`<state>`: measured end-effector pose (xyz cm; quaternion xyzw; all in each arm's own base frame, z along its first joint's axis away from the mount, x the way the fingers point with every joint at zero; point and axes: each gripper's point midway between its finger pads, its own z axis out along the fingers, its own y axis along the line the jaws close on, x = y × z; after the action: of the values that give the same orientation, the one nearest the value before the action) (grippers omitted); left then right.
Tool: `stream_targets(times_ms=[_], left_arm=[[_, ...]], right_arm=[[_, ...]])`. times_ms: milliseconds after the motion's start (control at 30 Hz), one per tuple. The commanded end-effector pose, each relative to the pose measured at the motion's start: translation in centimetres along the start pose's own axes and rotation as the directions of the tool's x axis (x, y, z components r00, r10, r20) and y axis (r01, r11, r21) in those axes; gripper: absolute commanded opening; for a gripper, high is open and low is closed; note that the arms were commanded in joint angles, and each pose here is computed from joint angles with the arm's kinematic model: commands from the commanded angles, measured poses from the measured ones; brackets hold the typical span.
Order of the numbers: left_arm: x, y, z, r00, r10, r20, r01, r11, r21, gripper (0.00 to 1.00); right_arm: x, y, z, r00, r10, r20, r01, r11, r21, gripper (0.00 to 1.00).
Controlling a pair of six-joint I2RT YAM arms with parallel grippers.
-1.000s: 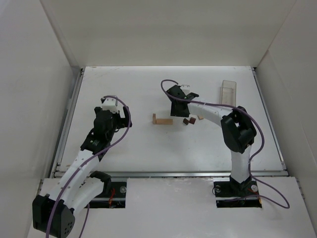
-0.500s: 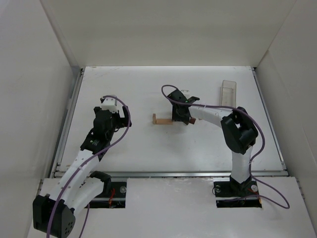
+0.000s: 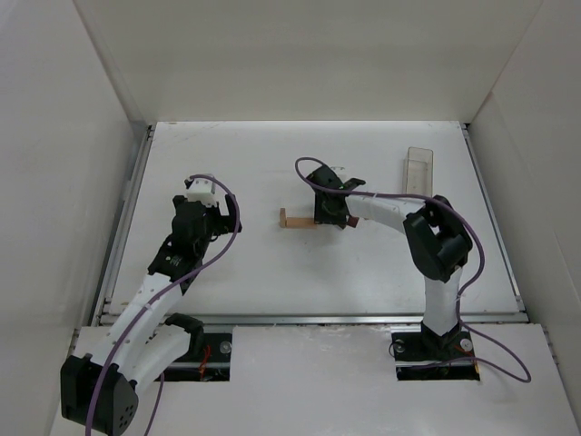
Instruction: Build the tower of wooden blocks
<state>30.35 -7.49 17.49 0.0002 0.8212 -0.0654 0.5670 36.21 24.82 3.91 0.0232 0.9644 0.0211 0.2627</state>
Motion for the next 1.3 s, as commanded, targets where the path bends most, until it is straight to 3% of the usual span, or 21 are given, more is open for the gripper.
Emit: stream_targets(times_ms=[0,1267], left_arm=[[-0.8,-0.2,0.1,0.999,-0.016,0.043,0.015,1.000,0.012,1.00],[-0.6,-0.1,0.0,0.999,-0.016,0.043,0.015,1.000,0.012,1.00]], right_arm=[[-0.7,1.2,0.4,1.000,-0.008,0.027,0.009,1.000,-0.030,0.47],[-1.7,2.9,1.2,0.999,-0.033,0.040,0.036,0.996,-0.084,0.47]])
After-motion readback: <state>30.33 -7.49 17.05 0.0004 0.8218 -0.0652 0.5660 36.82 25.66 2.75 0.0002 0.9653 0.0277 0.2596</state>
